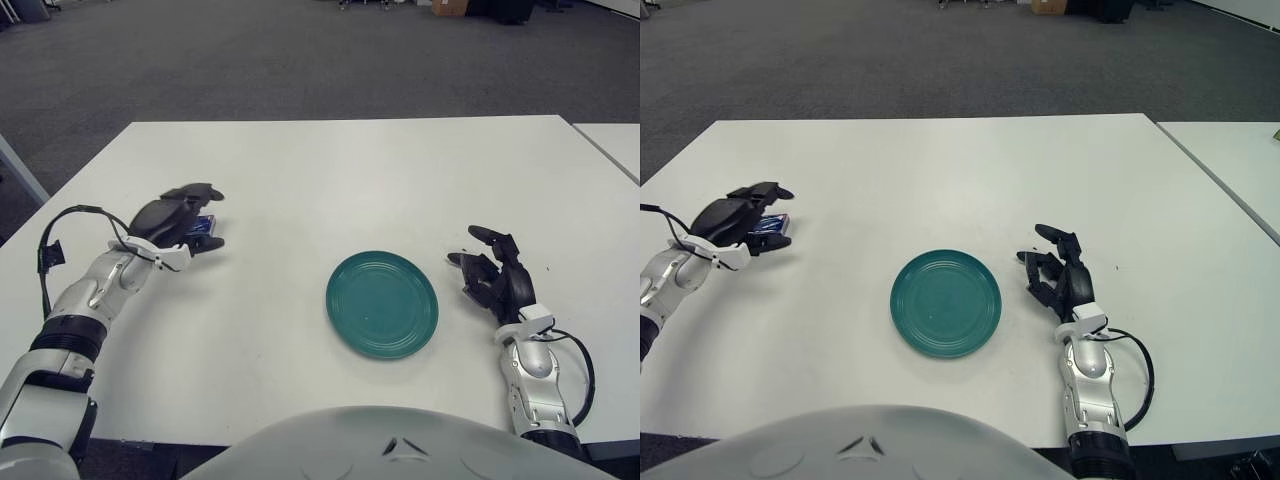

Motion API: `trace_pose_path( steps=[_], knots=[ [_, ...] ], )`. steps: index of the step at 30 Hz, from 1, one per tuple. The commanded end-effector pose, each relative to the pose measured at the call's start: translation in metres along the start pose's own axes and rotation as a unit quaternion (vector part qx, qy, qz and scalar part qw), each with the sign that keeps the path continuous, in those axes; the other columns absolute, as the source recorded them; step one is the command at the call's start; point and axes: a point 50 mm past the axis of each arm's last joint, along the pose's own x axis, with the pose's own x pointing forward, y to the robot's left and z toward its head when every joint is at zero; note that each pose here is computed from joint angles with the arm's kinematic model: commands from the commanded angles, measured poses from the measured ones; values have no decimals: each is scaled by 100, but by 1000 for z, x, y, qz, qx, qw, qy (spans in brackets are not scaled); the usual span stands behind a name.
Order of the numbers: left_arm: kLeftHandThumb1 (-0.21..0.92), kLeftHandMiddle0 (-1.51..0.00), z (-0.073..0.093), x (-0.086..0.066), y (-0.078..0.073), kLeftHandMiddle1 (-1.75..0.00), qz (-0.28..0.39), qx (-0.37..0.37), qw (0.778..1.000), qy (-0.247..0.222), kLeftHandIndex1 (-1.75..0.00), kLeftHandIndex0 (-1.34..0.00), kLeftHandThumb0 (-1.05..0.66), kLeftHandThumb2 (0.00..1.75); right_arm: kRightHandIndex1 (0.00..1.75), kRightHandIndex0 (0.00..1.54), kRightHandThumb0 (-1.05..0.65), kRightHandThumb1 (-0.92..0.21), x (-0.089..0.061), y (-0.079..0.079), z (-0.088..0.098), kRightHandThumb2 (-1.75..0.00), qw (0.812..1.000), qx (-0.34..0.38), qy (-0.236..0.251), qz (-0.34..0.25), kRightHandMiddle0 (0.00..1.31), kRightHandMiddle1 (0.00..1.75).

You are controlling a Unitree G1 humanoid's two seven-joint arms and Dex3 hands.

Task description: Put the gum into the plate.

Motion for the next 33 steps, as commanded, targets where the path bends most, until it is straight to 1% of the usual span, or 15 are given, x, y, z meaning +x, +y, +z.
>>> trace_pose_path(
  steps=[1, 5, 8, 11, 13, 17, 20, 22, 25, 33],
  knots=[
    [92, -20, -4, 10, 9, 0, 33, 27, 999, 26, -100, 0, -105, 44, 77, 60, -47, -81, -32, -4, -45, -73, 993, -9, 117, -4, 2, 97],
    [92, -16, -8, 14, 9, 0, 31, 39, 998, 47, -95, 0, -105, 46, 77, 60, -46, -81, -32, -5, -45, -73, 993, -9, 118, -4, 1, 97],
    [92, -14, -14, 17, 5, 0, 15, 52, 996, 67, -91, 0, -105, 45, 78, 60, -45, -80, -32, -5, -45, -74, 993, -8, 118, -3, 1, 97],
    [92, -13, -22, 18, -3, 0, -4, 63, 994, 90, -92, 0, -105, 43, 79, 60, -44, -79, -32, -5, -46, -75, 993, -8, 120, -4, 1, 97],
    [92, -11, -26, 19, -8, 0, -16, 70, 992, 101, -100, 0, -105, 40, 80, 59, -43, -78, -33, -6, -46, -76, 993, -7, 122, -4, 1, 98],
    [92, -8, -26, 21, -13, 0, -29, 78, 991, 105, -110, 0, -105, 38, 82, 59, -41, -76, -33, -7, -47, -78, 992, -6, 124, -3, 0, 98],
    [92, -6, -26, 22, -17, 0, -39, 79, 990, 108, -112, 0, -105, 38, 83, 59, -41, -75, -33, -8, -47, -80, 992, -3, 124, -3, 0, 97],
    [92, -6, -25, 23, -19, 0, -44, 79, 990, 110, -111, 0, -105, 38, 84, 59, -41, -74, -34, -9, -48, -80, 992, -2, 124, -2, 0, 97],
    [92, -5, -24, 24, -28, 0, -68, 73, 987, 125, -109, 0, -105, 40, 84, 59, -43, -74, -35, -9, -48, -80, 992, 5, 124, 1, 0, 97],
    [92, -5, -27, 21, -36, 0, -93, 59, 984, 137, -99, 0, -105, 40, 79, 55, -46, -76, -38, -10, -49, -78, 992, 5, 122, 4, 0, 99]
  ],
)
